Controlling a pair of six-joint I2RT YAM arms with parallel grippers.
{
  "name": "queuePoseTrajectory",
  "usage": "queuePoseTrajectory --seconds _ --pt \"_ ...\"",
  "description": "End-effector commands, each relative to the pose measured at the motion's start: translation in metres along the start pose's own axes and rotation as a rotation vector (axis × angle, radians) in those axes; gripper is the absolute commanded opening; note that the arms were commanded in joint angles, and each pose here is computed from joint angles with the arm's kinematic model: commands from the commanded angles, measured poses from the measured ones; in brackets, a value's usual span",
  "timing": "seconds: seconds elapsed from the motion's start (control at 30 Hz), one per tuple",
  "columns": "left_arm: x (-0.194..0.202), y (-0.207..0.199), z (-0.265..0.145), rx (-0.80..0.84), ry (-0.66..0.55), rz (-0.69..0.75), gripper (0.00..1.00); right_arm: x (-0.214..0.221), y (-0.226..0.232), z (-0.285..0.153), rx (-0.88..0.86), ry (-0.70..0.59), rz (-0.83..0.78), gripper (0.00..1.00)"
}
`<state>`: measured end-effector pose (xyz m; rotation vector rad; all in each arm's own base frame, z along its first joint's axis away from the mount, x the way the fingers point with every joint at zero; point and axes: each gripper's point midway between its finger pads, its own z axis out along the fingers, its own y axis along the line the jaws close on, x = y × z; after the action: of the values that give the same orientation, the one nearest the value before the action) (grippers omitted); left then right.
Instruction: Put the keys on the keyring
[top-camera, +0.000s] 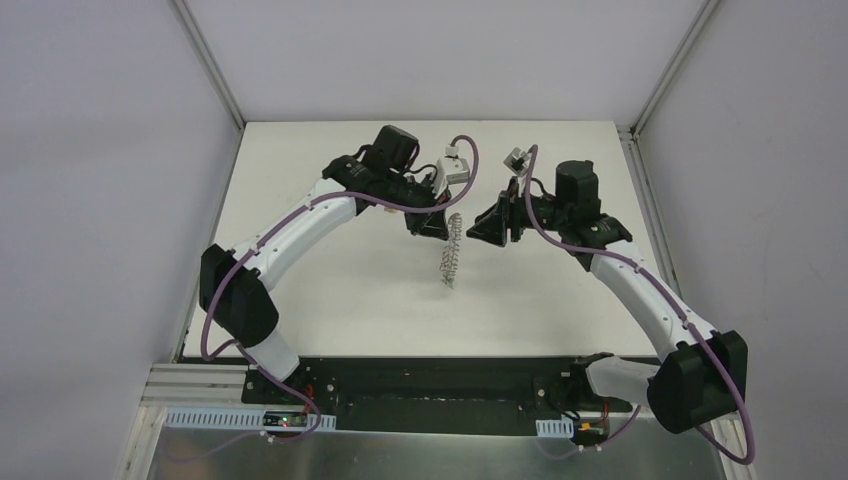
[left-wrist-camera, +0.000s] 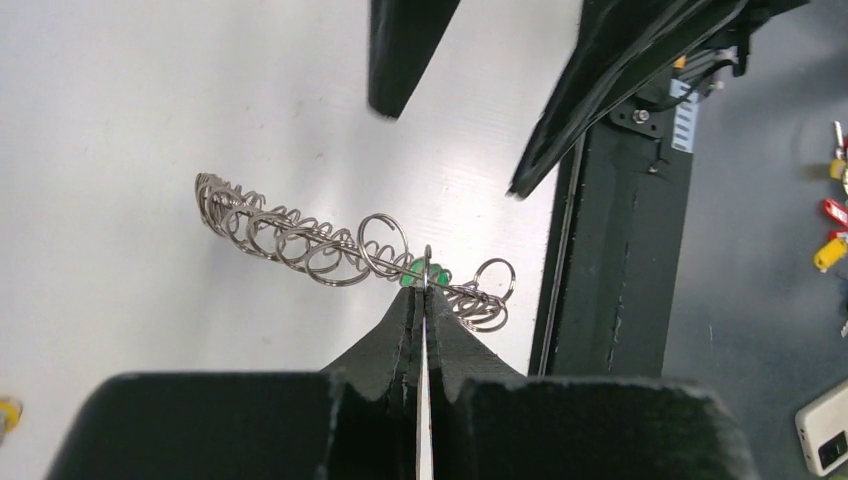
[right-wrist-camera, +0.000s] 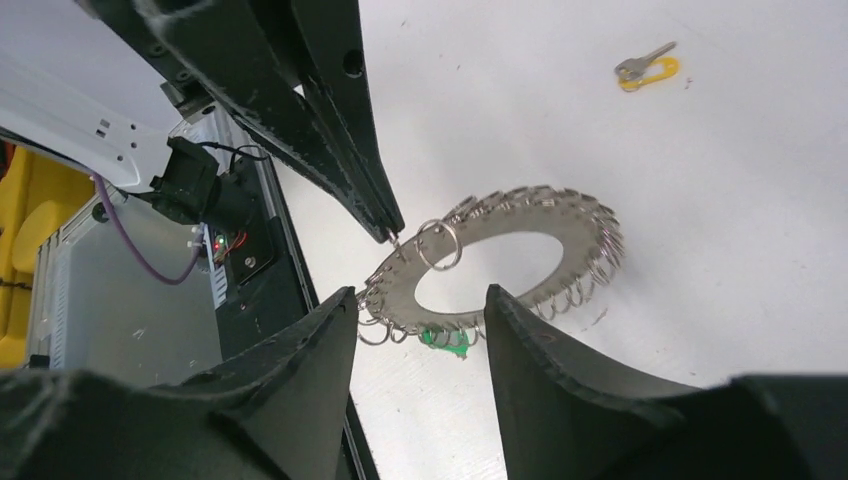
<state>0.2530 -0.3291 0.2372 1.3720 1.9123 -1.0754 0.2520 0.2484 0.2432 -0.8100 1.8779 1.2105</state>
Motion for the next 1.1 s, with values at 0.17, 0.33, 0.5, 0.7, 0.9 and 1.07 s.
queuePoseTrajectory --seconds 0.17,0.33,0.5,0.7,0.9,1.07 --pt "0.004 0.009 -0.028 -0.278 0.044 -0.059 0.00 -0.024 -0.006 -0.019 0.040 -0.086 -0.076 0.53" --pt "0.011 0.014 -0.031 -0.389 0.096 -0.140 0.00 -0.020 -0.015 -0.019 0.051 -0.078 -0.063 0.54" --pt "0.013 0.018 -0.034 -0.468 0.103 -0.247 0.00 -0.016 -0.018 -0.016 0.036 -0.065 -0.051 0.54" --pt "0.018 0.022 -0.034 -0.519 0.132 -0.367 0.00 -0.009 -0.019 -0.013 0.005 -0.044 -0.047 0.54" --pt "0.026 0.024 -0.028 -0.529 0.158 -0.431 0.00 -0.003 -0.019 -0.011 -0.019 -0.029 -0.042 0.54" --pt "0.030 0.025 -0.025 -0.533 0.156 -0.456 0.00 -0.002 -0.020 -0.010 -0.022 -0.025 -0.043 0.55"
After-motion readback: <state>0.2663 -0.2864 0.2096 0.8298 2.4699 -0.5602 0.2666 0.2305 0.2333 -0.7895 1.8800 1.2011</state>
